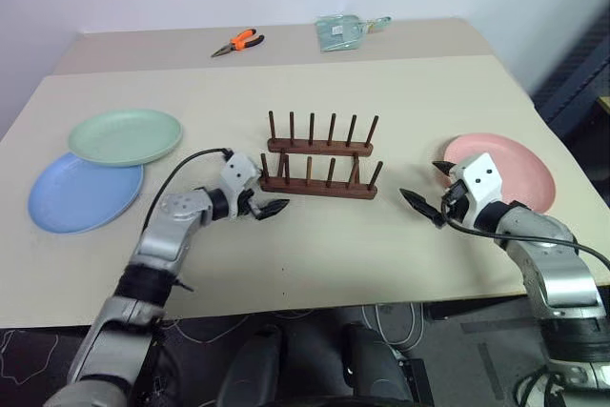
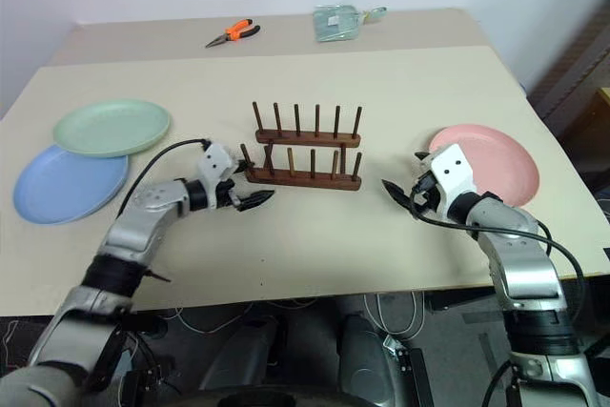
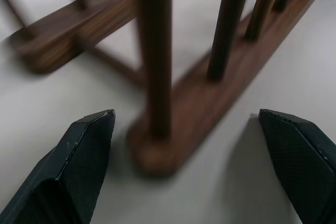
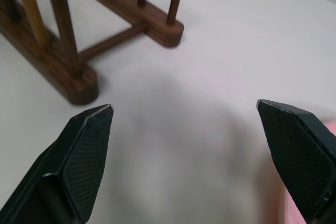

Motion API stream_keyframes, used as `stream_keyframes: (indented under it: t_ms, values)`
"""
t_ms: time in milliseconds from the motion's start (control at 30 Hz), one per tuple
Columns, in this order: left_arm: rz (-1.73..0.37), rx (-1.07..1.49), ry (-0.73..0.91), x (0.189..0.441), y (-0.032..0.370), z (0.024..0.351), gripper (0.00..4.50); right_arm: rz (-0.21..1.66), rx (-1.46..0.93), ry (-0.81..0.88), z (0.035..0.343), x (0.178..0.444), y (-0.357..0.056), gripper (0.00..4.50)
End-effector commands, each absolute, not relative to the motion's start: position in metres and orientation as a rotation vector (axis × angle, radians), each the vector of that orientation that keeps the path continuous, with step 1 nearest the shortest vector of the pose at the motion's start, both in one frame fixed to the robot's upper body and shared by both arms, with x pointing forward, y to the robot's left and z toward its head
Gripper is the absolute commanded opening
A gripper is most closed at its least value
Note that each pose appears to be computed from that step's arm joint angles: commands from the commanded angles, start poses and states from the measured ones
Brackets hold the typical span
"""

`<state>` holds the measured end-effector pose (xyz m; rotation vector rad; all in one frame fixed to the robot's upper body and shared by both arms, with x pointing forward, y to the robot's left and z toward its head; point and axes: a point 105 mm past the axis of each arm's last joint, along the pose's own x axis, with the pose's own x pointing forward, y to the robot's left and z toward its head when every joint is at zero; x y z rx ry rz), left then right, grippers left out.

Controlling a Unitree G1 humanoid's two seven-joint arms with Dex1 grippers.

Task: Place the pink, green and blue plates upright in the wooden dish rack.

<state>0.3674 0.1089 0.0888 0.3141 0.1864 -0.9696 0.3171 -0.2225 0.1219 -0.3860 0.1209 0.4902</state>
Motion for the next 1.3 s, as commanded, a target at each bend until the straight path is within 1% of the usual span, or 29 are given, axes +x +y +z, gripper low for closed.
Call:
stream_keyframes:
  t_ms: [33,67,267,367,533,600,633,667,700,833,867,900,933,967,1067,1133,1167,1233,1300]
  values:
    - [-1.08,0.358,0.251,0.365,0.099,0.072,3.97,0.432,-0.416,0.056,0.138,0.307,-0.227,4.5]
    - [-1.096,0.365,0.252,0.365,0.098,0.072,3.63,0.423,-0.416,0.06,0.137,0.303,-0.227,4.5]
    - [-1.152,0.368,0.228,0.361,0.096,0.073,0.78,0.41,-0.431,0.093,0.129,0.29,-0.226,4.5]
    - [-1.189,0.376,0.206,0.352,0.094,0.075,0.78,0.405,-0.44,0.097,0.128,0.291,-0.227,4.5]
    - [-1.34,0.413,0.141,0.314,0.079,0.087,0.78,0.402,-0.454,0.116,0.126,0.292,-0.233,4.5]
    - [-1.365,0.434,0.16,0.303,0.079,0.085,0.78,0.405,-0.464,0.122,0.126,0.292,-0.234,4.5]
    - [-1.356,0.448,0.176,0.302,0.08,0.083,0.78,0.406,-0.467,0.122,0.126,0.292,-0.234,4.5]
    - [-1.328,0.459,0.192,0.304,0.083,0.08,1.28,0.408,-0.472,0.123,0.126,0.292,-0.235,4.5]
    - [-1.298,0.465,0.205,0.306,0.087,0.078,1.88,0.411,-0.475,0.128,0.127,0.291,-0.237,4.5]
    - [-1.199,0.489,0.248,0.311,0.107,0.075,3.72,0.426,-0.487,0.164,0.126,0.281,-0.246,4.5]
    - [-1.169,0.482,0.271,0.31,0.117,0.075,3.72,0.444,-0.482,0.178,0.125,0.276,-0.247,4.5]
    - [-1.147,0.474,0.294,0.308,0.126,0.075,3.78,0.464,-0.471,0.191,0.124,0.271,-0.247,3.95]
    - [-1.135,0.462,0.322,0.303,0.135,0.075,3.78,0.498,-0.457,0.205,0.123,0.265,-0.244,3.68]
    - [-1.132,0.452,0.347,0.298,0.142,0.075,3.78,0.53,-0.449,0.217,0.121,0.26,-0.24,3.14]
    - [-1.197,0.377,0.411,0.273,0.145,0.076,2.82,0.627,-0.422,0.248,0.112,0.25,-0.223,1.6]
    - [-1.266,0.315,0.418,0.257,0.131,0.077,1.89,0.671,-0.401,0.267,0.102,0.247,-0.21,0.59]
    - [-1.292,0.297,0.413,0.252,0.121,0.076,1.31,0.693,-0.399,0.281,0.095,0.246,-0.204,0.01]
    - [-1.297,0.275,0.397,0.25,0.099,0.071,0.34,0.709,-0.406,0.297,0.081,0.249,-0.194,0.0]
    - [-1.26,0.287,0.344,0.257,0.079,0.065,0.34,0.664,-0.405,0.298,0.071,0.259,-0.192,0.0]
